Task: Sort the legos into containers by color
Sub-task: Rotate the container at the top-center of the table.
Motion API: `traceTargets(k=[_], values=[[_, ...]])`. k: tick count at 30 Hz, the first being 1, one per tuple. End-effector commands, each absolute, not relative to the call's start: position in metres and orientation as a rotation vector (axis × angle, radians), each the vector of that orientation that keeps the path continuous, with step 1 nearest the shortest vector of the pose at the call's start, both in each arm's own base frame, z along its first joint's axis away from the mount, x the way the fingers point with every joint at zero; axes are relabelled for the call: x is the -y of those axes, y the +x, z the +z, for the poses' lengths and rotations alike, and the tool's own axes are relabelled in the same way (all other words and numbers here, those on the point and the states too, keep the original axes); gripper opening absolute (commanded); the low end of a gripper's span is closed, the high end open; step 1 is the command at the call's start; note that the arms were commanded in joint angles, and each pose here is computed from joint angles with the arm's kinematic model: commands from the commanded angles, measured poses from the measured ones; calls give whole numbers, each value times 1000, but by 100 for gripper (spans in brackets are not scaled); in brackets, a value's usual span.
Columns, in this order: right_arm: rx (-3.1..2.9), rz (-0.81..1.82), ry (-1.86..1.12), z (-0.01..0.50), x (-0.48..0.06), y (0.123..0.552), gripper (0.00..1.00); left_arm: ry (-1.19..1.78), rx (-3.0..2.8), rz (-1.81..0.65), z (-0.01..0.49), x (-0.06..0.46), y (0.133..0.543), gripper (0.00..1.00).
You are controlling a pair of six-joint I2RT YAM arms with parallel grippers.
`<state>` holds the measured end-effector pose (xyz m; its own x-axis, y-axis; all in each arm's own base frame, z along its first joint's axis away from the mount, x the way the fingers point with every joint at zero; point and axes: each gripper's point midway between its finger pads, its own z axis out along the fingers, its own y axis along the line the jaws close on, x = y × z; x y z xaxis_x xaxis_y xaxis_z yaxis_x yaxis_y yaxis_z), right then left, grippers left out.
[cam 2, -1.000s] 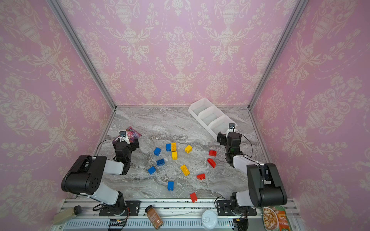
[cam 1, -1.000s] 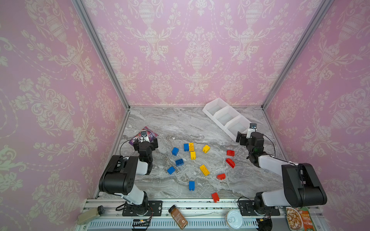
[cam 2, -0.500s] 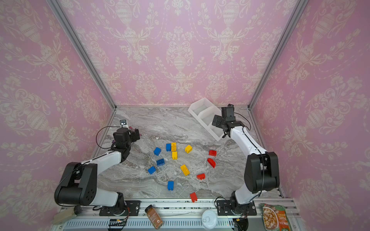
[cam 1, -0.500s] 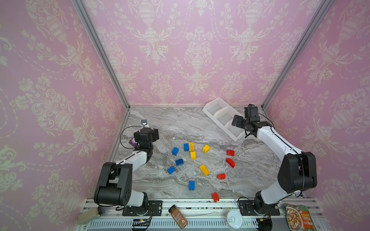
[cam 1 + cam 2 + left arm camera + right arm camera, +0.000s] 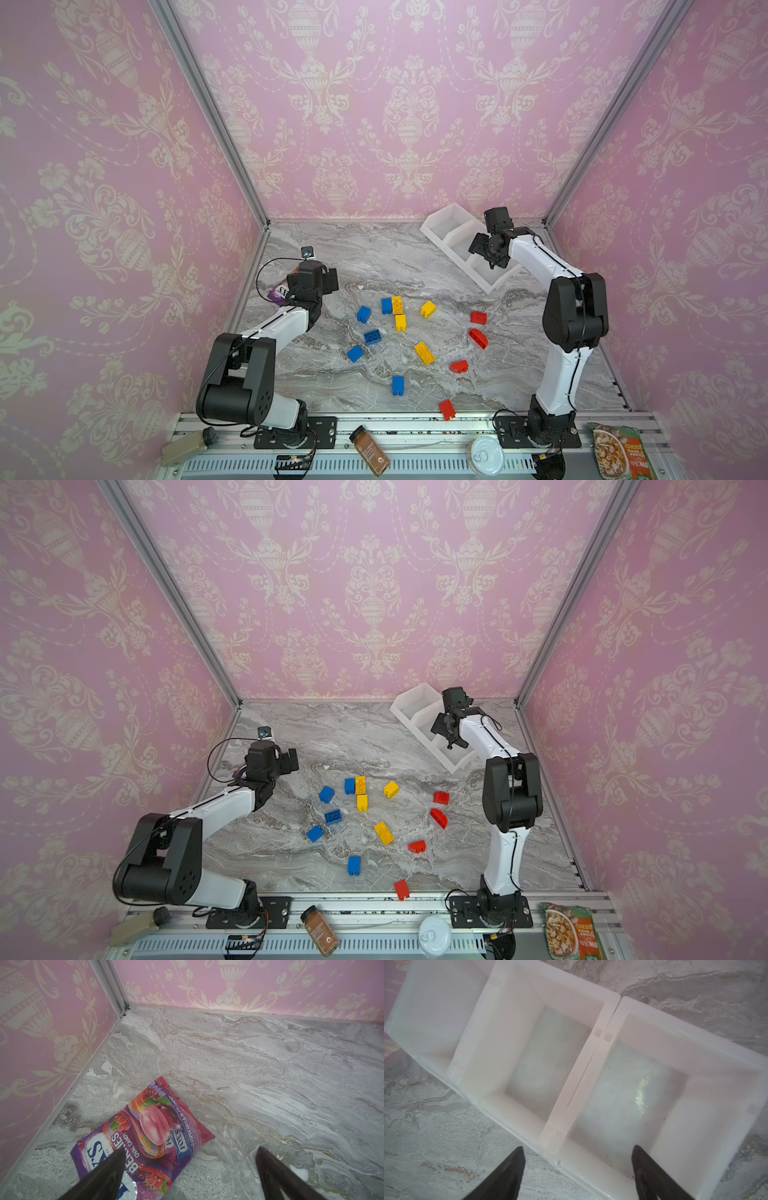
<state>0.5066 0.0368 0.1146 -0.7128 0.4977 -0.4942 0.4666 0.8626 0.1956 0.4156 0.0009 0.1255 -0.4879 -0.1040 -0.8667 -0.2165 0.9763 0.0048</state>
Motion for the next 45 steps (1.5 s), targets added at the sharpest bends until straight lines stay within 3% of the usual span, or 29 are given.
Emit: traceTargets(k=[1, 8, 12, 16, 32, 40, 45], values=[[-2474, 91, 755, 115, -42, 520, 81, -218, -2101, 59, 126, 12, 415, 99], [-2496, 68, 755, 100, -43, 538, 72, -213, -2108, 28, 123, 17, 414, 99], [-2515, 61, 763, 85, -43, 539, 61, -225, -2104, 18, 122, 18, 412, 99], [-2531, 49, 760, 74, -43, 538, 59, -225, -2104, 25, 121, 17, 411, 99], [-2565, 29, 704, 57, -49, 535, 25, -242, -2106, 40, 120, 13, 405, 99], [-2564, 57, 618, 60, -74, 535, 8, -246, -2109, 32, 120, 14, 403, 99], [-2584, 79, 547, 61, -98, 533, 4, -240, -2115, 26, 119, 16, 401, 99]])
